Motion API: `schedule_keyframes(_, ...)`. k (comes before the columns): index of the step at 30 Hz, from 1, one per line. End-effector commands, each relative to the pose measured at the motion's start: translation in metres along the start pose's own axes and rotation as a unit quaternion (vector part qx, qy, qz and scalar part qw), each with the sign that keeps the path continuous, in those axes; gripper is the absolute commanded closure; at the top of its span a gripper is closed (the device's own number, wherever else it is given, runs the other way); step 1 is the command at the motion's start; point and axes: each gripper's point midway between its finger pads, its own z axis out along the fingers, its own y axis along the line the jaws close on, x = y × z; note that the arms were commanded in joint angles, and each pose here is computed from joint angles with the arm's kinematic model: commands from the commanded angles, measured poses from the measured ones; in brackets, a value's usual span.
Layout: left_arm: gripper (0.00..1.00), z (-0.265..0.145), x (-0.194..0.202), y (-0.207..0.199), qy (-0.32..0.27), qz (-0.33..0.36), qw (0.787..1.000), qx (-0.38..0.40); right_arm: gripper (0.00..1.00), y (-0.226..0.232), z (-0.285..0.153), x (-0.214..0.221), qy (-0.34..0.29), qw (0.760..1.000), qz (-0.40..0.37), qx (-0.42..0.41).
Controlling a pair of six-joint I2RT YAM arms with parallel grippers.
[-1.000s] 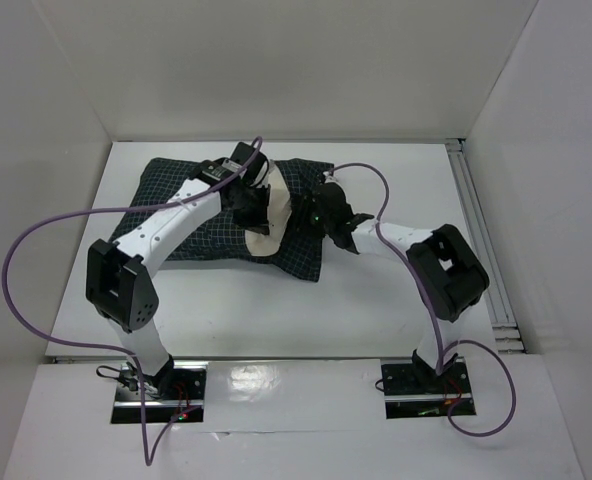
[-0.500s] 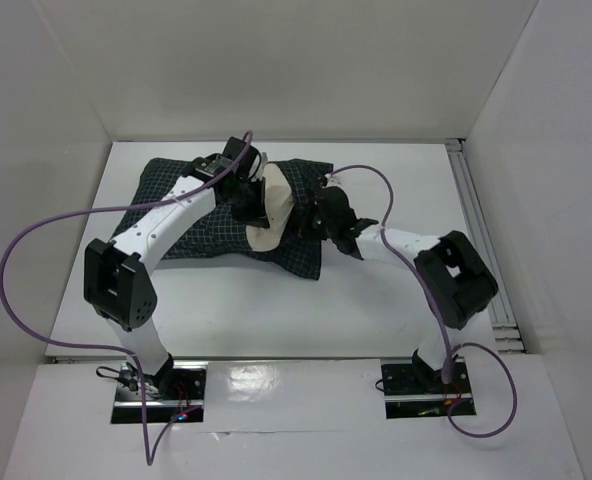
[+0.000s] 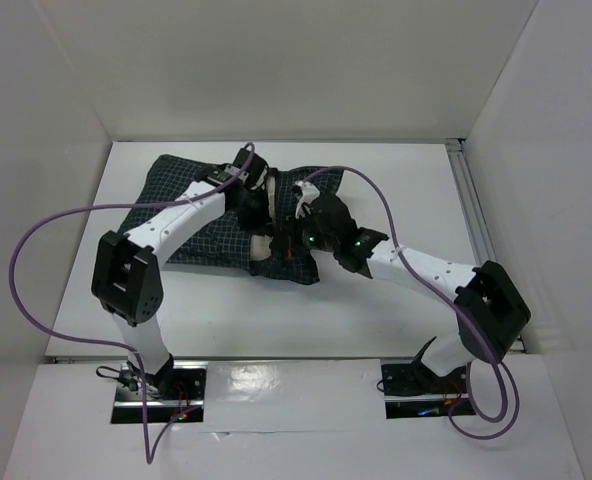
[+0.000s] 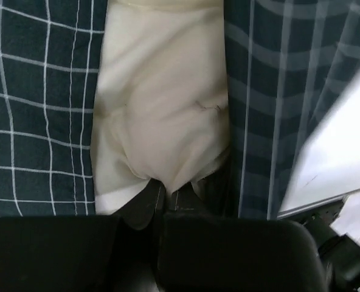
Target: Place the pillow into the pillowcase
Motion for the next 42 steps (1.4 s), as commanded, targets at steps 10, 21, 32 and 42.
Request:
schedule_keyframes(10, 1.0, 0.044, -0.053, -0.02, -0.099, -0.058, 0.993, 0.021, 1.0, 0.111, -0.072, -0.035, -0.04, 0.981, -0.077, -0.171)
schedule_keyframes(21, 0.19, -0.044, -0.036, -0.063, -0.029, 0.062, 0.991, 0.114, 1.0, 0.035, -0.039, 0.007, 0.013, 0.995, -0.088, -0.035)
schedule_keyframes(32, 0.9, -0.083, -0.033, -0.062, -0.002, 0.031, 0.97, 0.241, 1.0, 0.005, -0.018, 0.008, 0.036, 0.994, -0.104, -0.003)
schedule_keyframes(42, 0.41, -0.107, -0.064, 0.024, -0.096, -0.029, 0.985, 0.143, 0.08, -0.023, -0.058, 0.014, 0.078, 0.986, -0.109, 0.095)
